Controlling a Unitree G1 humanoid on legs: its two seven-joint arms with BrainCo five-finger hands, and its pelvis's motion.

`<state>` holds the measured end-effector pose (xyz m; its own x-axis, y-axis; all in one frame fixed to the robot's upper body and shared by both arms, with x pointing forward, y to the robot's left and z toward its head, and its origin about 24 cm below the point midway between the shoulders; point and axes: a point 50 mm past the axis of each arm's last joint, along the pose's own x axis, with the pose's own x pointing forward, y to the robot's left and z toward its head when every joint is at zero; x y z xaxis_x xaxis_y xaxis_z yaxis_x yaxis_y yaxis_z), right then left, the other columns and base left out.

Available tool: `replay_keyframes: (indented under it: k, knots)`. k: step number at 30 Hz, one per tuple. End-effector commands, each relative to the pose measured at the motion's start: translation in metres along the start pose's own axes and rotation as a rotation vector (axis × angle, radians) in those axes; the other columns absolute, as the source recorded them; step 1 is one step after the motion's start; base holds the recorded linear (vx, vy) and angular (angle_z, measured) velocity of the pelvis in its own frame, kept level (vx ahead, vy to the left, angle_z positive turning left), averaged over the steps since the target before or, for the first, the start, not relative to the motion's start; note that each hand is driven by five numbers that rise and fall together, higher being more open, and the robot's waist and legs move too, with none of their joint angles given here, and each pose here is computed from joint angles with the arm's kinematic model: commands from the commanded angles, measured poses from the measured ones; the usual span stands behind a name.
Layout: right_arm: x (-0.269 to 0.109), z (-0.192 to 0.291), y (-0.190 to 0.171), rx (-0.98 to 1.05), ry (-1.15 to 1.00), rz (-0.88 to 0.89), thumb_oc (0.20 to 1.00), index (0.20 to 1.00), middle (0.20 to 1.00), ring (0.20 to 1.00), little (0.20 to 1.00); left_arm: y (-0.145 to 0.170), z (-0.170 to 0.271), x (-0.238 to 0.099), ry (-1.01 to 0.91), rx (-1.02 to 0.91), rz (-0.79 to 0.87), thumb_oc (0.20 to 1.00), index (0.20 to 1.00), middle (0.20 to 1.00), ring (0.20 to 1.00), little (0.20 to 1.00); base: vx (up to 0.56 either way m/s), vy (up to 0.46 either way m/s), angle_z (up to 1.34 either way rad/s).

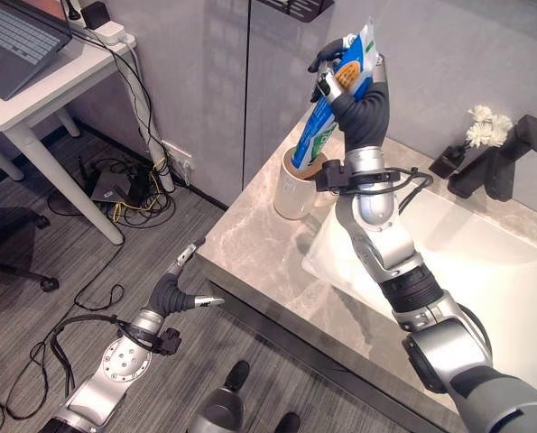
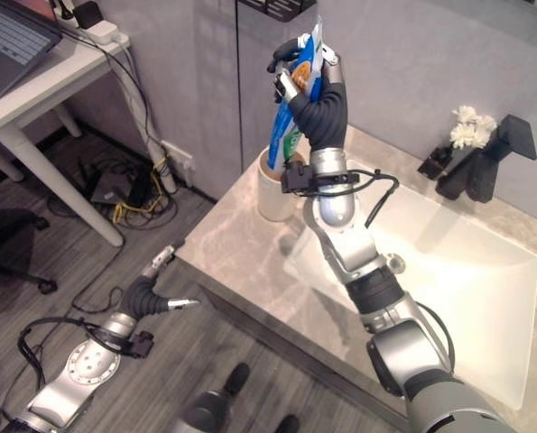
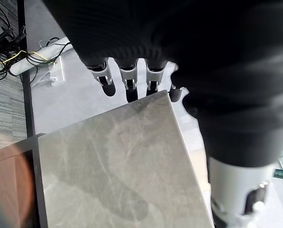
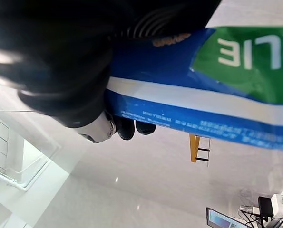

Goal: Put brush and paste in cup on sink, flatten towel.

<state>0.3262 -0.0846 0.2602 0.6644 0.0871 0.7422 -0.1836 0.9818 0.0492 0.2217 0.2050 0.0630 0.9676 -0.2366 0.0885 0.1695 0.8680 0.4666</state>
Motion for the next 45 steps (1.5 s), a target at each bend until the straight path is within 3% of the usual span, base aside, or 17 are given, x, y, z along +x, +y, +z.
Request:
replay_keyframes:
  k: [1,11,12,28,33,37,42,45]
  knots:
    - [0.006,0.014,0.008,0.025,-0.071,0.037,0.2,0.2,0.2,0.2,0.2,-0.005,-0.007,-0.007,0.023,0.017,-0.018,1.0,1.0,1.0,1.0,1.0,0.0,0.0,0.0]
    - [0.003,0.006,0.01,0.041,-0.038,0.032,0.2,0.2,0.2,0.2,0.2,-0.006,-0.008,-0.007,0.03,0.013,-0.01,1.0,1.0,1.0,1.0,1.0,0.0,0.0,0.0]
    - [0.003,0.007,0.01,0.042,-0.039,0.029,1.0,1.0,1.0,1.0,1.0,-0.007,-0.008,-0.007,0.03,0.014,-0.011,1.0,1.0,1.0,1.0,1.0,0.0,0.0,0.0]
    - [0.002,0.014,0.011,0.063,-0.073,0.026,1.0,1.0,1.0,1.0,1.0,-0.011,-0.011,-0.005,0.037,-0.003,-0.016,1.0,1.0,1.0,1.0,1.0,0.0,-0.001,-0.01]
    - [0.007,0.046,0.003,0.026,-0.229,-0.025,1.0,1.0,1.0,1.0,1.0,-0.008,-0.003,0.0,-0.004,0.002,-0.015,1.0,1.0,1.0,1.0,1.0,0.0,0.0,0.0]
    - [-0.007,0.093,-0.029,-0.198,-0.487,-0.141,1.0,1.0,1.0,1.0,1.0,0.016,0.029,0.006,-0.153,-0.024,0.092,1.0,1.0,1.0,1.0,1.0,0.01,0.008,-0.05]
    - [-0.036,0.107,-0.065,-0.361,-0.547,-0.251,1.0,1.0,1.0,1.0,1.0,0.035,0.05,0.002,-0.248,-0.039,0.161,1.0,1.0,1.0,1.0,1.0,0.01,0.024,-0.18]
    - [-0.067,0.107,-0.104,-0.611,-0.464,-0.29,1.0,1.0,1.0,1.0,1.0,0.047,0.058,-0.007,-0.289,-0.036,0.202,1.0,1.0,1.0,1.0,1.0,0.01,0.037,-0.43]
